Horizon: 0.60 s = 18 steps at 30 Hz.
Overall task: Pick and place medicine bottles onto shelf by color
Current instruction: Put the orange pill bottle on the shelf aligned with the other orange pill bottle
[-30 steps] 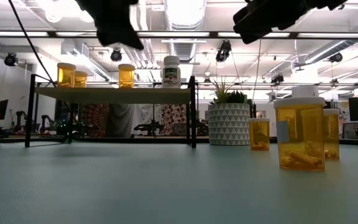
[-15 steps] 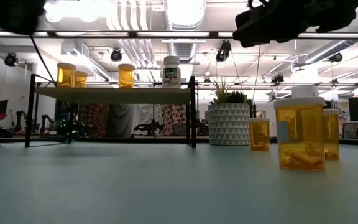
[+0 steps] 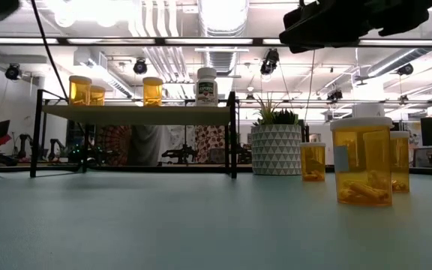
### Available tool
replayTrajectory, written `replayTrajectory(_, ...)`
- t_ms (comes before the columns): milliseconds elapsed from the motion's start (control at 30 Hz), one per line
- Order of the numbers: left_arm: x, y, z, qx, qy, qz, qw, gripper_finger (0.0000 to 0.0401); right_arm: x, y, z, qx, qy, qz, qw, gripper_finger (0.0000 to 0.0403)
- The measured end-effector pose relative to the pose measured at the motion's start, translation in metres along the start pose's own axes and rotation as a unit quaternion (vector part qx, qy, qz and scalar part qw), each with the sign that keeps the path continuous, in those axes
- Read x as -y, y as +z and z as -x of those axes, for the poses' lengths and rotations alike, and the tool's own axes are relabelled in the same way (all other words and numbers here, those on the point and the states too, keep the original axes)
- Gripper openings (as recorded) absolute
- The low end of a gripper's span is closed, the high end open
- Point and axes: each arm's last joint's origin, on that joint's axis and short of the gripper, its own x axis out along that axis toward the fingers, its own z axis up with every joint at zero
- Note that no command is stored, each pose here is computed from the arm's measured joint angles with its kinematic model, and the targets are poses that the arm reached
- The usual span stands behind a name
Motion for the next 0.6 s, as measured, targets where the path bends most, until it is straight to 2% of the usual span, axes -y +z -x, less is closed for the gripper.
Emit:
replayTrajectory(133, -0.004, -0.001, -0.006, 0.001, 0.014, 0.000, 1.000, 0.0003, 0.000, 0.000, 0.000, 0.000, 0.000, 0.005, 1.000, 0.0043)
replayTrajectory(233, -0.009, 0.000, -0.006, 0.011, 0.030, 0.012, 0.999, 0.0026, 0.000, 0.000, 0.000, 0.000, 0.000, 0.004, 1.000, 0.0043)
replayTrajectory(467, -0.022, 0.000, -0.005, 0.054, 0.085, 0.028, 0.995, 0.0127, 0.000, 0.000, 0.000, 0.000, 0.000, 0.004, 1.000, 0.0043)
replayTrajectory(600, -0.023, 0.001, -0.006, 0.089, 0.083, 0.025, 0.992, 0.0193, 0.000, 0.000, 0.000, 0.000, 0.000, 0.004, 1.000, 0.0043)
